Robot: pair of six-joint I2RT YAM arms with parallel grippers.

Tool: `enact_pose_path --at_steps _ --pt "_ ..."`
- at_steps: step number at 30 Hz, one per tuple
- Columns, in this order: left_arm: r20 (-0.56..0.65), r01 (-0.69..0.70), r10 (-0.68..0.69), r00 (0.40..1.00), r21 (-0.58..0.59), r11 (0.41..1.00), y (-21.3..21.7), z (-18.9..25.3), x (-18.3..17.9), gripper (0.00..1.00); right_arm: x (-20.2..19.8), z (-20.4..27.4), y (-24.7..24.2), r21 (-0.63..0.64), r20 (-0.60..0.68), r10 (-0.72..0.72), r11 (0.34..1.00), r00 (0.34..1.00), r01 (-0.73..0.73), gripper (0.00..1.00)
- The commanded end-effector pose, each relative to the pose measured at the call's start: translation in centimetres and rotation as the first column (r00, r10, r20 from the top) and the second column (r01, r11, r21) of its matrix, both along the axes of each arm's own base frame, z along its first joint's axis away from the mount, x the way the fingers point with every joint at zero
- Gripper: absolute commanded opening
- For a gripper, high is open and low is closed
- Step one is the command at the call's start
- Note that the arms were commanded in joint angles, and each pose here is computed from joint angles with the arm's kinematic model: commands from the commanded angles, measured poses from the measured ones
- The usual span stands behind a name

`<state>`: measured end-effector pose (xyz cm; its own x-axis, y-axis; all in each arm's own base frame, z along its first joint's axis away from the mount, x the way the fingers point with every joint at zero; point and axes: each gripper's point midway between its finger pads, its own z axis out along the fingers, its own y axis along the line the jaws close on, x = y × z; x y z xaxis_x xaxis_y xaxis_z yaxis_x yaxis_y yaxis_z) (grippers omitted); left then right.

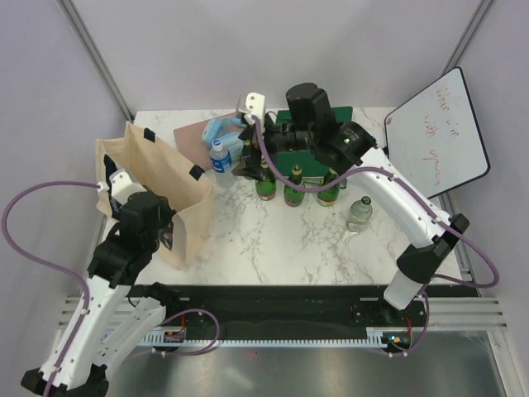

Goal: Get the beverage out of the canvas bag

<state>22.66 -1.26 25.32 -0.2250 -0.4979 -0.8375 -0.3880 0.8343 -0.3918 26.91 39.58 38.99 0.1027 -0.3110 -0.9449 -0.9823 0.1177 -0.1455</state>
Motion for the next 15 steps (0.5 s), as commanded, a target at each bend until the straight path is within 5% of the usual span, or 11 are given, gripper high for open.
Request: enact_pose_path --at_steps 1,7,12,15 --pt "0.234 -0.026 0.034 0.972 -0.035 0.999 0.1 6.7 4.2 0.02 1.7 0.5 -3.8 0.036 -0.066 -0.075 0.996 0.995 0.077 0.98" --pt "0.313 0.046 -0.011 0.950 -0.105 0.993 1.5 8.7 9.0 0.02 3.5 -2.4 -8.4 0.000 -0.125 -0.192 0.981 0.973 0.193 0.98" --pt "0.267 0.047 -0.008 0.964 -0.139 0.989 4.2 7.2 11.3 0.02 3.6 -4.2 -11.1 -0.007 -0.178 -0.254 0.966 0.951 0.257 0.98" --pt "0.219 0.040 -0.005 0.976 -0.155 0.987 5.0 6.0 11.5 0.14 4.0 -4.7 -12.8 -0.008 -0.191 -0.294 0.955 0.937 0.298 0.98"
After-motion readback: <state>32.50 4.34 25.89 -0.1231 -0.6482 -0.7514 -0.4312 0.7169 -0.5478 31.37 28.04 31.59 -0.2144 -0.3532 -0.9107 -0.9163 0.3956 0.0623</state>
